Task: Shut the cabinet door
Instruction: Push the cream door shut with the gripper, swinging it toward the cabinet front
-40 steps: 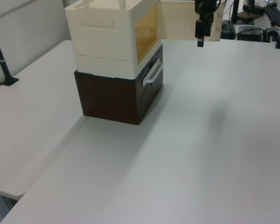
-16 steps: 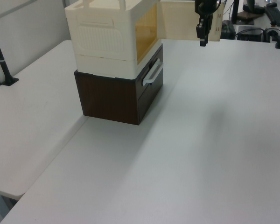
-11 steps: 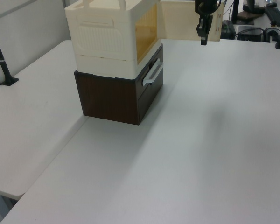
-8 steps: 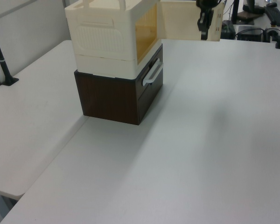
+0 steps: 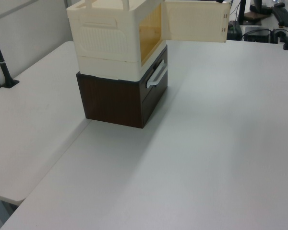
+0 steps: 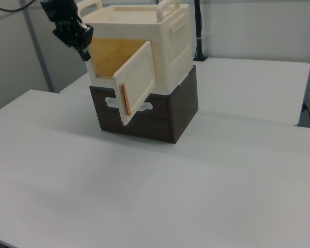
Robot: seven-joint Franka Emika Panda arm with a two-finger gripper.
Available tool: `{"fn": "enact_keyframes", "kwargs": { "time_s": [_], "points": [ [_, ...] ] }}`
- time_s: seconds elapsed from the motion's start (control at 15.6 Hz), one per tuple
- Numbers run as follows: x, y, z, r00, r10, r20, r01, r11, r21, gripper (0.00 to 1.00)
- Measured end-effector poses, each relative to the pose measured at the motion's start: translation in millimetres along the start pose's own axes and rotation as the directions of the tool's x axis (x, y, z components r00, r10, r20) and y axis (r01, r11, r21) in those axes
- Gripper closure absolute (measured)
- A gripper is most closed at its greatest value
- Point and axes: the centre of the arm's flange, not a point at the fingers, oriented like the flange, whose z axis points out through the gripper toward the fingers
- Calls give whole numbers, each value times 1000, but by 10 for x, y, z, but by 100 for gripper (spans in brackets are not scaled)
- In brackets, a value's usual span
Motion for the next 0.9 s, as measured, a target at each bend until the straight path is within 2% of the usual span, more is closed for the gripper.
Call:
{"fn": "enact_keyframes", "kwargs": {
  "time_s": [0.26,0.51,0.71,0.9],
  "points": [
    [78,514,-143,992,85,-93,-87,996,-16,99],
    [160,1077,-91,982,102,-162,-111,993,-48,99],
    [199,1394,111,988,65,-138,-76,994,-75,99],
    [254,1470,317,995,-8,-99,-1,996,-86,99]
  ]
}}
